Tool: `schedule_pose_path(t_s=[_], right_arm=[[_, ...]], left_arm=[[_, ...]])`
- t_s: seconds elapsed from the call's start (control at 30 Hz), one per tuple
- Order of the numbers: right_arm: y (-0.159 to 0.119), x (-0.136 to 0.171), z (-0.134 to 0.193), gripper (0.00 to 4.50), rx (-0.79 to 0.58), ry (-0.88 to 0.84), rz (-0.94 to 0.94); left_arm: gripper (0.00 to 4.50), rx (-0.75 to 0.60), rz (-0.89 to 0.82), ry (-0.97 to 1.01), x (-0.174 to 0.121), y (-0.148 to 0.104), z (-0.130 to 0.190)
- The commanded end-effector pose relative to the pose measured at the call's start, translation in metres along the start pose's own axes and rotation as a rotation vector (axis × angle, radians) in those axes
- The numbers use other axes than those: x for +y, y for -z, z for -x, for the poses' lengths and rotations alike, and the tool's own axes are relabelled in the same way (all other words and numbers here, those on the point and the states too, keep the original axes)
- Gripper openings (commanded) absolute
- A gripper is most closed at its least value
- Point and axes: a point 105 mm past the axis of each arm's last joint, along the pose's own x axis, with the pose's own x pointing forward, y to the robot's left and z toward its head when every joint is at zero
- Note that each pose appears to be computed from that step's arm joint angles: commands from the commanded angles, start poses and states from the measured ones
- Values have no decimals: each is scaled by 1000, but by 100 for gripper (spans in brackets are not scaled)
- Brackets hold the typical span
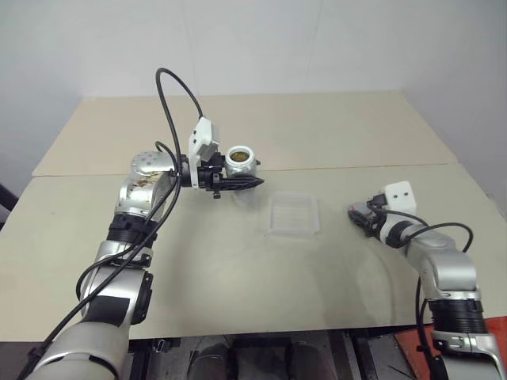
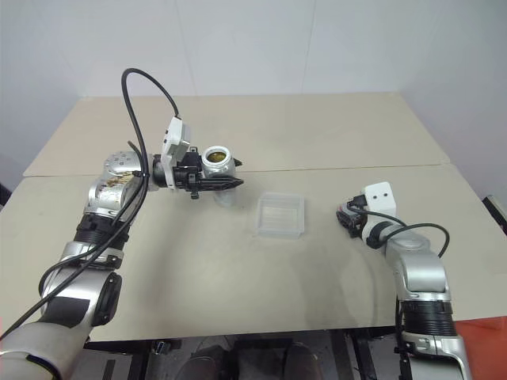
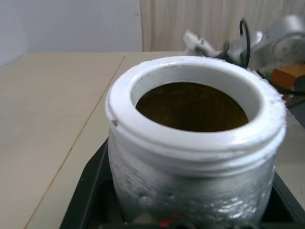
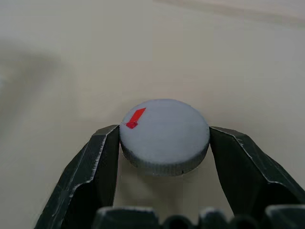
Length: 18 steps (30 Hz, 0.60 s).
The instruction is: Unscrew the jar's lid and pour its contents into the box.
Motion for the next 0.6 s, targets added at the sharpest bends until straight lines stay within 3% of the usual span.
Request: schedule_pose_path(t_s=[0.03, 0.13, 0.27, 0.43, 0.6], right_arm=[[-23, -1, 6, 433, -76, -31, 19], [-41, 12, 30, 445, -96, -194, 111], [-67, 31, 84, 445, -127, -522, 214], [-64, 30, 99, 445, -75, -614, 238], [-66, 25, 109, 445, -40, -663, 268]], left_arm=[[205, -29, -58, -3, 3, -16, -2], [205, -32, -87, -9, 4, -19, -4], [205, 31, -173, -50, 9, -9, -11], [205, 40, -267, -91, 12, -5, -29], [205, 116, -637, -270, 32, -17, -56]])
